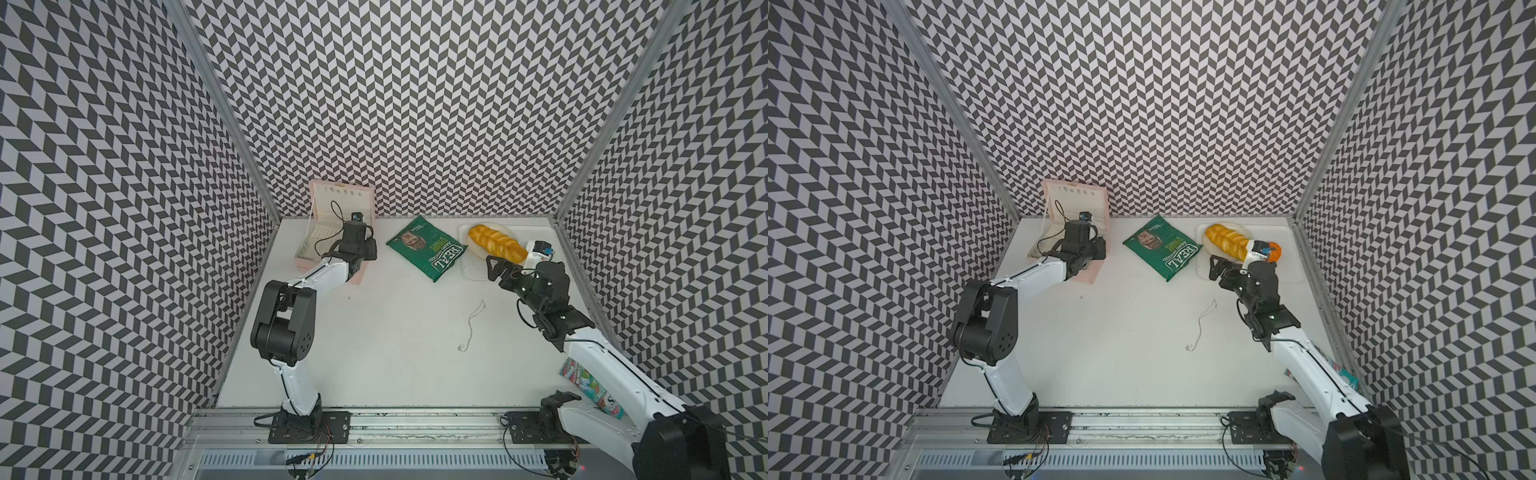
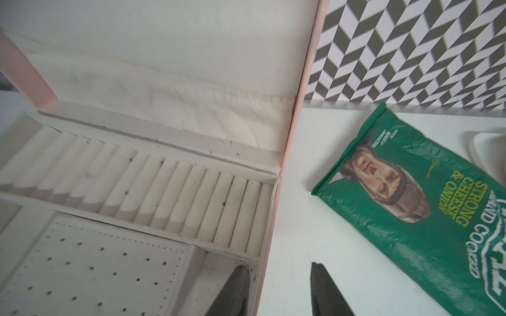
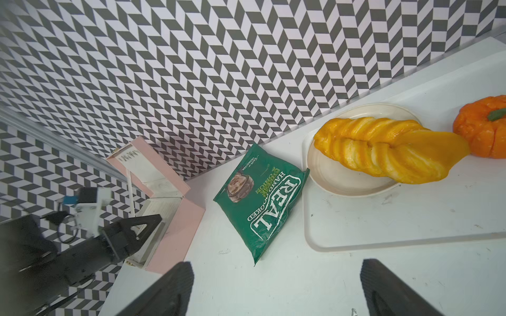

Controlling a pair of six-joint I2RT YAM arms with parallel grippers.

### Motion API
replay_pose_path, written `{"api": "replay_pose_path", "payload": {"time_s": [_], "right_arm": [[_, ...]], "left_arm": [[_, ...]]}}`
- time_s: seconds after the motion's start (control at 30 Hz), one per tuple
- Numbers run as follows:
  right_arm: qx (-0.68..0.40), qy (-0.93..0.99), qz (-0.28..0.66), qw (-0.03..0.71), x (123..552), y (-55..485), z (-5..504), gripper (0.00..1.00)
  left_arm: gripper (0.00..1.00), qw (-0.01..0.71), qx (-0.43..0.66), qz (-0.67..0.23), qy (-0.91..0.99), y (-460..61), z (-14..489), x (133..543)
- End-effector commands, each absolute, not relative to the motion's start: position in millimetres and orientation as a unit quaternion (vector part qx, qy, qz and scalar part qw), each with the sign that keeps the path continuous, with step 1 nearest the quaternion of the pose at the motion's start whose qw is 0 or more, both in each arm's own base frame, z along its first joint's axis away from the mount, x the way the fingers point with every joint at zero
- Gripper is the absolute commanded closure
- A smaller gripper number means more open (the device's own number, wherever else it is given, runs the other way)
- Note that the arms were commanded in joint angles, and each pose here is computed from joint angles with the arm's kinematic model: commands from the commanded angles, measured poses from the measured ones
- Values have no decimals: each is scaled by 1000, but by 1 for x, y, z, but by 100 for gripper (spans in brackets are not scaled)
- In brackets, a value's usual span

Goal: Put jewelry chain into jewelry box
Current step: Move the jewelry box to the center of the board.

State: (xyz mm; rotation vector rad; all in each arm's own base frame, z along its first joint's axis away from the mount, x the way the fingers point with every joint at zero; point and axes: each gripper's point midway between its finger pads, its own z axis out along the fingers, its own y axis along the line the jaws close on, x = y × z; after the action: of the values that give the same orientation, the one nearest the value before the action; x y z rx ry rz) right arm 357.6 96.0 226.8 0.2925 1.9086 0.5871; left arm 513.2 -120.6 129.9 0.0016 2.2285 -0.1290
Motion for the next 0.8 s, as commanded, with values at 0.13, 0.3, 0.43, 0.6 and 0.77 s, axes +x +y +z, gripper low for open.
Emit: {"api": "replay_pose_path", "payload": {"time_s": [0.13, 0.3, 0.43, 0.6, 0.77], "right_arm": [[102, 796, 232, 550, 346, 96, 233, 0], [104, 795, 228, 552, 345, 95, 234, 0], [104, 795, 232, 551, 344, 96, 233, 0], [103, 794, 236, 550, 343, 98, 231, 0], [99, 793, 242, 550, 340, 102, 231, 0]], "left_arm": [[71, 383, 5, -8, 924, -113, 92, 520], [82, 374, 8, -7, 928, -117, 87, 514], [92, 370, 8, -10, 929, -125, 86, 501], [98, 366, -4, -18, 930, -139, 88, 478], [98, 371, -11, -40, 928, -171, 100, 451]]}}
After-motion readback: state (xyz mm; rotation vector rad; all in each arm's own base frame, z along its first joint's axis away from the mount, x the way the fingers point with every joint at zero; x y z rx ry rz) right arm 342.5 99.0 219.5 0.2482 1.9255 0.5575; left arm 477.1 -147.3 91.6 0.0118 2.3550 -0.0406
